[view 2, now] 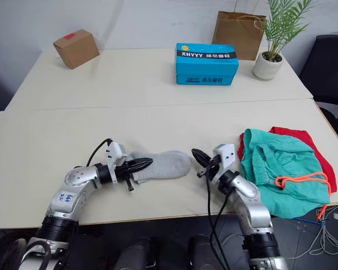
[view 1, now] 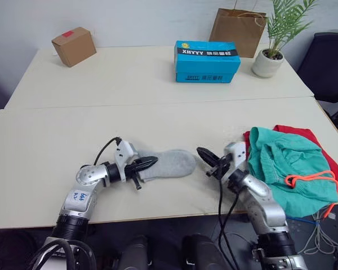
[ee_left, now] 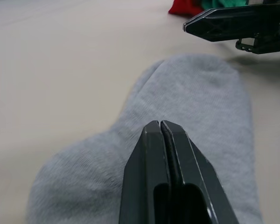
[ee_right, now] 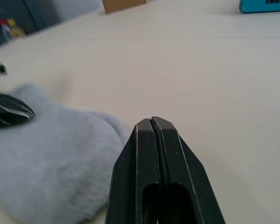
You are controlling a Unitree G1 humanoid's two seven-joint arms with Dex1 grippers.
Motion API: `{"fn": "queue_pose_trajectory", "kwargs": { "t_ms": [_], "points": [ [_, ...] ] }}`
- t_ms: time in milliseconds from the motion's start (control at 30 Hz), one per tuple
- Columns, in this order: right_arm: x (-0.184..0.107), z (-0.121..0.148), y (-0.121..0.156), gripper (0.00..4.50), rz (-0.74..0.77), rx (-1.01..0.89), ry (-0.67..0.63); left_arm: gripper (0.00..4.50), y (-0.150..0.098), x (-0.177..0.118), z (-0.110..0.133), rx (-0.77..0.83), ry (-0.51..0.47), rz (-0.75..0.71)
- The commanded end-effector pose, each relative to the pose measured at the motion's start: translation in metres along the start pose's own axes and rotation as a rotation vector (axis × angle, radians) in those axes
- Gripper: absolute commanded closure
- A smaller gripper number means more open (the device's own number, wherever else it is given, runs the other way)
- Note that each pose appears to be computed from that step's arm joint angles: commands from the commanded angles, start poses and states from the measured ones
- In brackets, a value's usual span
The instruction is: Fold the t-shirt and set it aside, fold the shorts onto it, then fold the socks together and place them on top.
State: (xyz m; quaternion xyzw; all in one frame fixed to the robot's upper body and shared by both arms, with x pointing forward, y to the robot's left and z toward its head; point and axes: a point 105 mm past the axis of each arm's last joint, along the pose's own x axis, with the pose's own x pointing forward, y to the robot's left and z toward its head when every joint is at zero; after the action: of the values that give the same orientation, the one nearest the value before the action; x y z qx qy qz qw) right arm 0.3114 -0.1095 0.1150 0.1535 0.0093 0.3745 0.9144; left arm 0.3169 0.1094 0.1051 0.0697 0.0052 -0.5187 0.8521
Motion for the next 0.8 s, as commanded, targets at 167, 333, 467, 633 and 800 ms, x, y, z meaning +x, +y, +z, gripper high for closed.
{"fn": "queue_pose_trajectory", "kwargs": {
  "t_ms": [167,333,467,633,800],
  "points": [
    [-0.011,-0.011,0.015,2.12,-0.063,0.359,0.271,4.50,0.008,0.007,0.011,0.104,0.002,-0.045],
    [0.000,-0.024,0.017,0.37,-0.101,0.389,0.369,4.50,0.010,0.007,0.003,0.110,0.046,-0.054],
    [0.014,-0.025,0.029,0.02,-0.043,0.414,0.379,4.50,0.010,0.007,0.001,0.100,0.049,-0.051],
    [0.026,-0.015,0.031,0.41,-0.019,0.421,0.337,4.50,0.009,0.009,-0.003,0.087,0.051,-0.052],
    [0.022,-0.003,0.027,2.02,-0.011,0.405,0.318,4.50,0.007,0.011,-0.005,0.074,0.050,-0.052]
  ]
}}
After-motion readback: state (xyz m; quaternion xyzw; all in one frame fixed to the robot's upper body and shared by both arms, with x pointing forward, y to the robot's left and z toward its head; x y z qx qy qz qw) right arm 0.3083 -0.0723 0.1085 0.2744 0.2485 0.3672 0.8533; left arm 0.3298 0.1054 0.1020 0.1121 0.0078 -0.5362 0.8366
